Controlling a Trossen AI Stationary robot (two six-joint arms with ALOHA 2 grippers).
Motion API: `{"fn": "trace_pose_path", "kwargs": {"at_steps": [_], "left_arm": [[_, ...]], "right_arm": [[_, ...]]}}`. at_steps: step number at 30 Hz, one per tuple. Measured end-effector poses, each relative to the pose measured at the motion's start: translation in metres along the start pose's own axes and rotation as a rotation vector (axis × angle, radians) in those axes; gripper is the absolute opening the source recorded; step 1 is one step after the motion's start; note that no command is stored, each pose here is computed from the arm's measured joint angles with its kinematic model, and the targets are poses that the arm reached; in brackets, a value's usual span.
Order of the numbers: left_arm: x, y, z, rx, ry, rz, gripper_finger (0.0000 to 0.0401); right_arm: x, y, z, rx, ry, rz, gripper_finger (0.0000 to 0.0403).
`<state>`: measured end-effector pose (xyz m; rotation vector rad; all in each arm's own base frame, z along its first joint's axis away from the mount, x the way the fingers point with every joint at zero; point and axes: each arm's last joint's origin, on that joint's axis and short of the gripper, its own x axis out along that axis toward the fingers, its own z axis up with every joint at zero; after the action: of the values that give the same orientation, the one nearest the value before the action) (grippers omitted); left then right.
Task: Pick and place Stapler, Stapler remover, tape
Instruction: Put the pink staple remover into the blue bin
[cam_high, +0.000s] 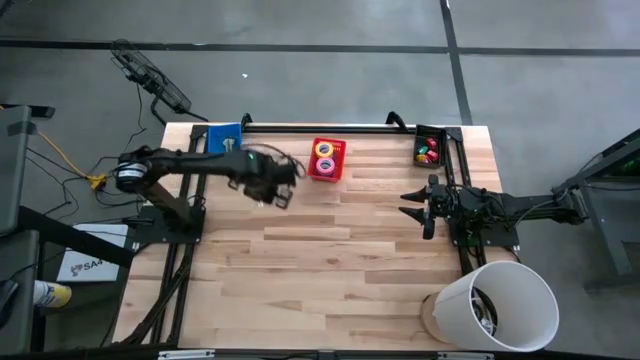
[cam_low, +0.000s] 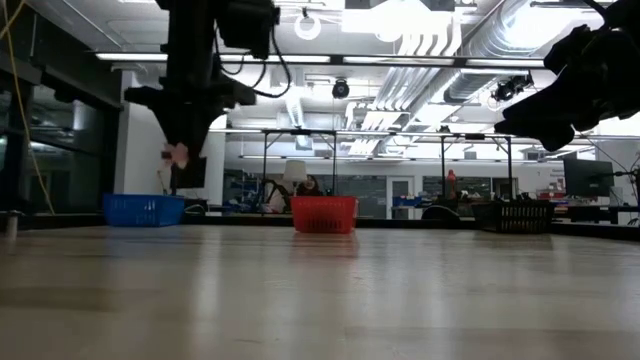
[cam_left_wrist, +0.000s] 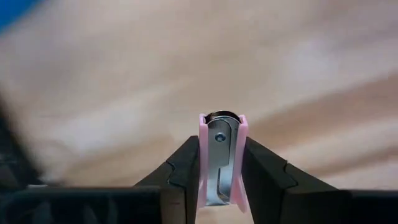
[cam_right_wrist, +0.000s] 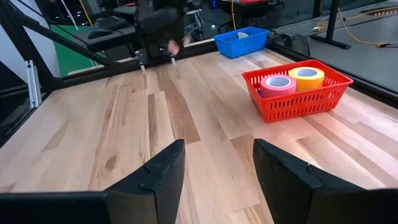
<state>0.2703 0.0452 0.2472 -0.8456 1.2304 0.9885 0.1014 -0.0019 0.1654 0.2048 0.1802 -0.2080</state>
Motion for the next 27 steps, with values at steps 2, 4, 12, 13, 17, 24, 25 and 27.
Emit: {"fn": "trace_pose_path", "kwargs": {"at_steps": [2, 4, 12, 13, 17, 24, 25, 27], "left_arm": [[-0.004, 0.015, 0.011, -0.009, -0.024, 0.045, 0.0092], [-0.007, 0.027, 0.024, -0.032, -0.057, 0.051, 0.0092], [-0.004, 0.077, 0.068, -0.099, -0.118, 0.192, 0.0092], [-0.001, 0.083, 0.074, -0.116, -0.127, 0.206, 0.0092], [0.009, 0.108, 0.092, -0.157, -0.149, 0.234, 0.0092], [0.037, 0.155, 0.109, -0.278, -0.128, 0.223, 0.0092], [0.04, 0.16, 0.11, -0.297, -0.121, 0.217, 0.0092], [0.047, 0.168, 0.111, -0.339, -0.122, 0.21, 0.0092]], "right_arm": [[0.0, 0.0, 0.0, 0.0, 0.0, 0.0, 0.0181], [0.0, 0.0, 0.0, 0.0, 0.0, 0.0, 0.0181], [0.0, 0.0, 0.0, -0.001, 0.005, -0.002, 0.0181], [0.0, 0.0, -0.001, -0.002, 0.006, -0.002, 0.0181], [0.0, 0.0, -0.001, -0.002, 0.006, -0.001, 0.0181], [0.0, 0.0, -0.001, -0.002, 0.006, -0.002, 0.0181], [0.001, 0.0, -0.001, -0.002, 0.007, -0.002, 0.0181], [0.001, 0.0, -0.001, -0.002, 0.006, -0.002, 0.0181]]}}
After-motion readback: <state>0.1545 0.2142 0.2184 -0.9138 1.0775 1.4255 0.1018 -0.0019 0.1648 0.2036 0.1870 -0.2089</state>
